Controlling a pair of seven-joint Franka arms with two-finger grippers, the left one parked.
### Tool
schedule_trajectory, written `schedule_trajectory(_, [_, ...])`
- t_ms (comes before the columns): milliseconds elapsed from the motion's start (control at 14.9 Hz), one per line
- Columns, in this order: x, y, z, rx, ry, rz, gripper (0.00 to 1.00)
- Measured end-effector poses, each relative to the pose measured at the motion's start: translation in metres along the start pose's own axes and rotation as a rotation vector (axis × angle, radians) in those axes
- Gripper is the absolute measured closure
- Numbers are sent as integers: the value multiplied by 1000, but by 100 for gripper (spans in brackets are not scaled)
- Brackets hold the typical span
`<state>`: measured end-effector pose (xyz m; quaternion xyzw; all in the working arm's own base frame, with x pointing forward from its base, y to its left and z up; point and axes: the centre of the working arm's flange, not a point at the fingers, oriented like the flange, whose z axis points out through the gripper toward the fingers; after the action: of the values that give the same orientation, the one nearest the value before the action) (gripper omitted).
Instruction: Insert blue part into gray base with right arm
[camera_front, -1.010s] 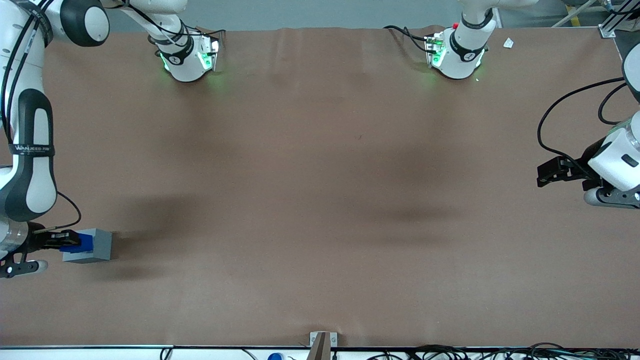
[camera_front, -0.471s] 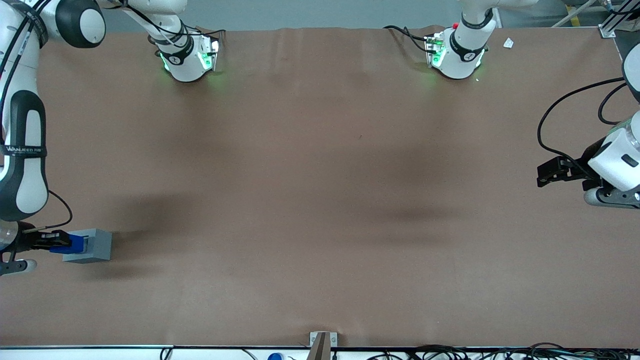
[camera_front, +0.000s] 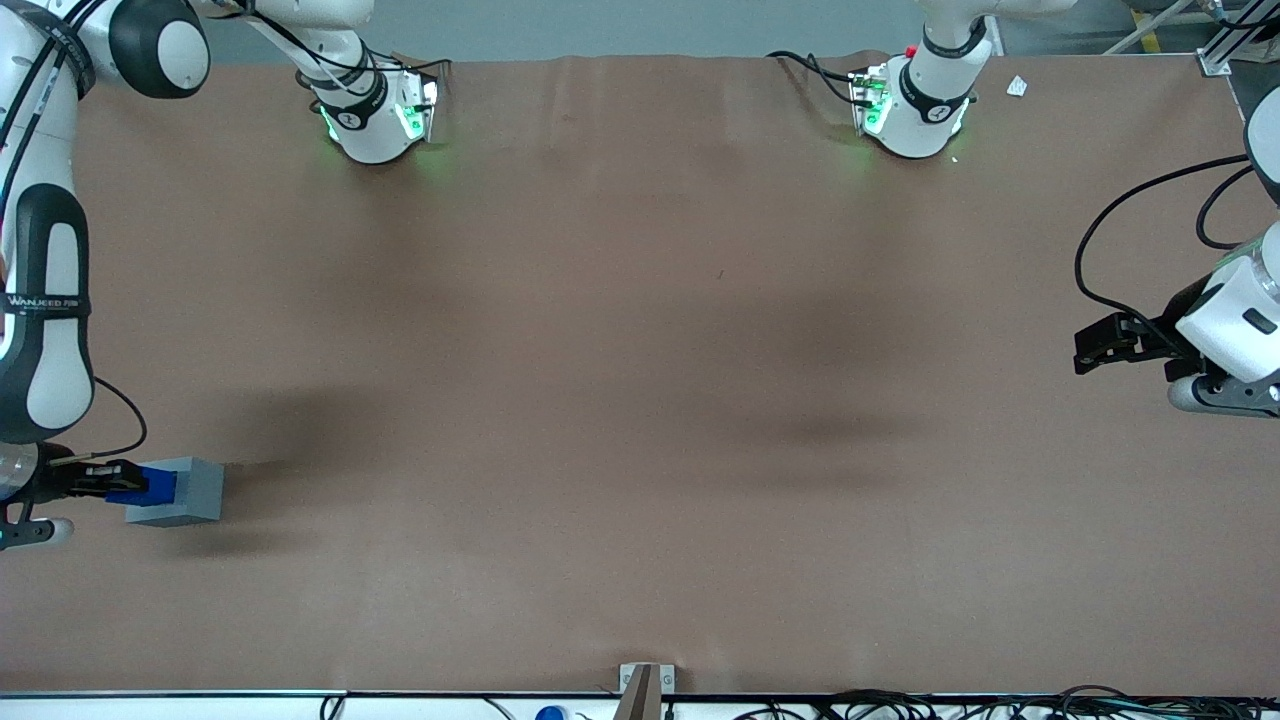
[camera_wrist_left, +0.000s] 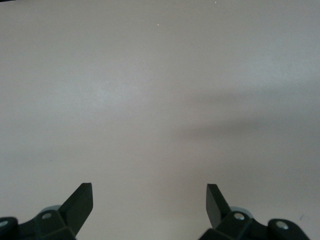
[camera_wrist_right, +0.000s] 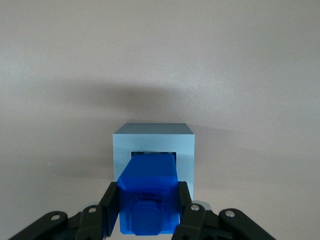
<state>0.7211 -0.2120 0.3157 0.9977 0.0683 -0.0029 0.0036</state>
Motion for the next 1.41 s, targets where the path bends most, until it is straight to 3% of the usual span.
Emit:
schedule_trajectory(808, [1,0,15,6,-10,19,49])
schedule_trajectory(875, [0,0,15,7,-10,21,45])
schedule_trajectory(1212, [0,2,14,30,1,39,1])
schedule_trajectory(1346, [5,-11,-1,43,-1,35,0])
schedule_trajectory(1413, [6,-23,-15,57,-22,59,0])
